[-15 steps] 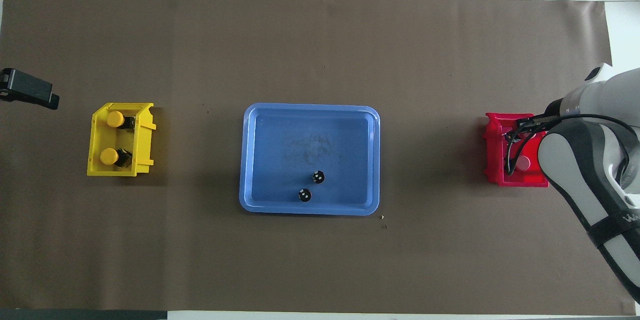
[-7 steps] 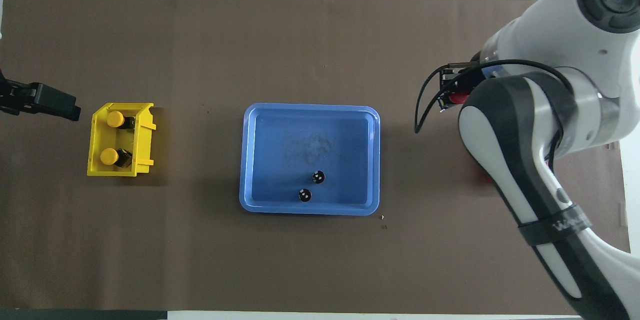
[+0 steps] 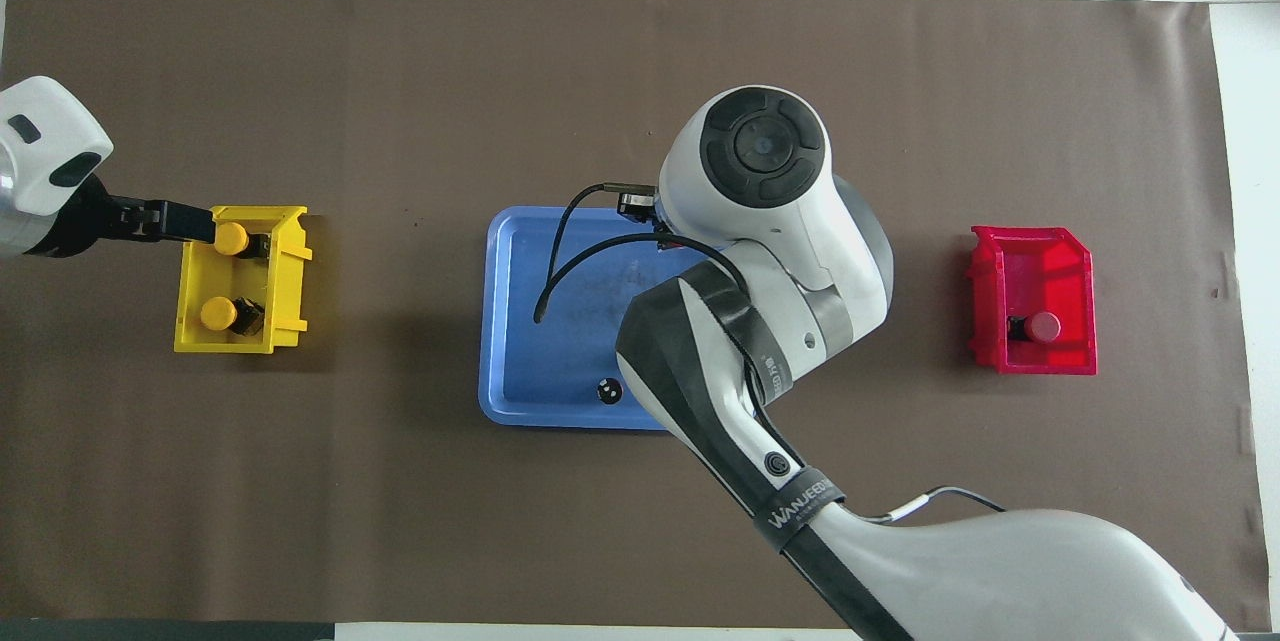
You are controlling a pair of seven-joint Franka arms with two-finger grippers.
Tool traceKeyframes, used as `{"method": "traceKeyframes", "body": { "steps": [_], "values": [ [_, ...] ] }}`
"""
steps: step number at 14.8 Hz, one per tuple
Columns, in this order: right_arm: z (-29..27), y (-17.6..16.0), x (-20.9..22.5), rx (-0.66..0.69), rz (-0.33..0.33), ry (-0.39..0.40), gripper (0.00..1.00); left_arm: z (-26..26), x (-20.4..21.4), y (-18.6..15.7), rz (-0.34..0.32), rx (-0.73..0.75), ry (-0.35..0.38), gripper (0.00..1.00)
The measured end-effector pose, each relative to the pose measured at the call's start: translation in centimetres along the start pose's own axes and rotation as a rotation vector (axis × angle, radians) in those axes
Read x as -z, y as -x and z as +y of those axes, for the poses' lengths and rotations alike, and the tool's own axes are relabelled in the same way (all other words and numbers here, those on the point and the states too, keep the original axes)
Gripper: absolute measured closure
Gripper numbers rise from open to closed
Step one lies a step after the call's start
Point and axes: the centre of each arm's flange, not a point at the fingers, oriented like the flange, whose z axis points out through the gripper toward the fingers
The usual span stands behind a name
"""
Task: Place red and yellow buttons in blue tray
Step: 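Carry the red button into the blue tray while the left gripper reaches the yellow holder, then return the right gripper to the red holder while the left gripper grasps a yellow button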
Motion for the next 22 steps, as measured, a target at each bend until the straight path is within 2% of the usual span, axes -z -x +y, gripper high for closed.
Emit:
{"method": "traceKeyframes", "body": {
  "steps": [1, 2, 3, 4, 6, 12, 14, 16, 18, 20, 22],
  "values": [
    [-0.8, 0.6, -1.1, -0.008, -0.007, 0.005, 0.58, -0.3, -1.5, -0.5, 0.006, -0.005, 0.002, 0.09],
    [-1.2, 1.0, -1.9, -0.010, -0.015, 0.011, 0.58, -0.5, -2.9, -1.0, 0.011, -0.007, 0.004, 0.09],
    [-1.6, 1.5, -2.5, -0.006, -0.021, 0.016, 0.58, -0.7, -4.2, -1.3, 0.011, -0.009, 0.006, 0.16],
    [-1.9, 1.8, -2.9, -0.002, -0.026, 0.020, 0.58, -0.9, -5.1, -1.6, 0.008, -0.007, 0.008, 0.16],
    [-1.7, 2.2, -3.7, 0.002, -0.029, 0.026, 0.58, -2.2, -6.4, -1.7, 0.010, 0.004, 0.009, 0.23],
    [-0.6, 2.8, -6.0, 0.024, -0.016, 0.067, 0.58, -2.8, -9.3, -0.7, 0.023, 0.012, 0.006, 0.23],
    [-0.6, 2.6, -5.7, 0.024, -0.011, 0.064, 0.43, -2.8, -9.3, -0.7, 0.024, 0.012, 0.006, 0.24],
    [-0.3, 1.8, -4.4, 0.018, 0.002, 0.070, 0.21, -2.7, -9.6, -0.7, 0.022, 0.011, 0.007, 0.25],
    [1.5, -0.4, -1.2, 0.024, 0.010, 0.105, 0.01, -2.5, -10.5, -0.5, 0.024, 0.008, 0.008, 0.25],
    [6.6, -3.3, 3.6, 0.040, 0.001, 0.123, 0.00, -2.3, -11.6, -0.1, 0.028, 0.006, 0.008, 0.25],
    [14.4, -5.4, 8.0, 0.056, -0.022, 0.138, 0.00, -2.2, -12.3, 0.2, 0.026, 0.006, 0.009, 0.26]
  ]
}}
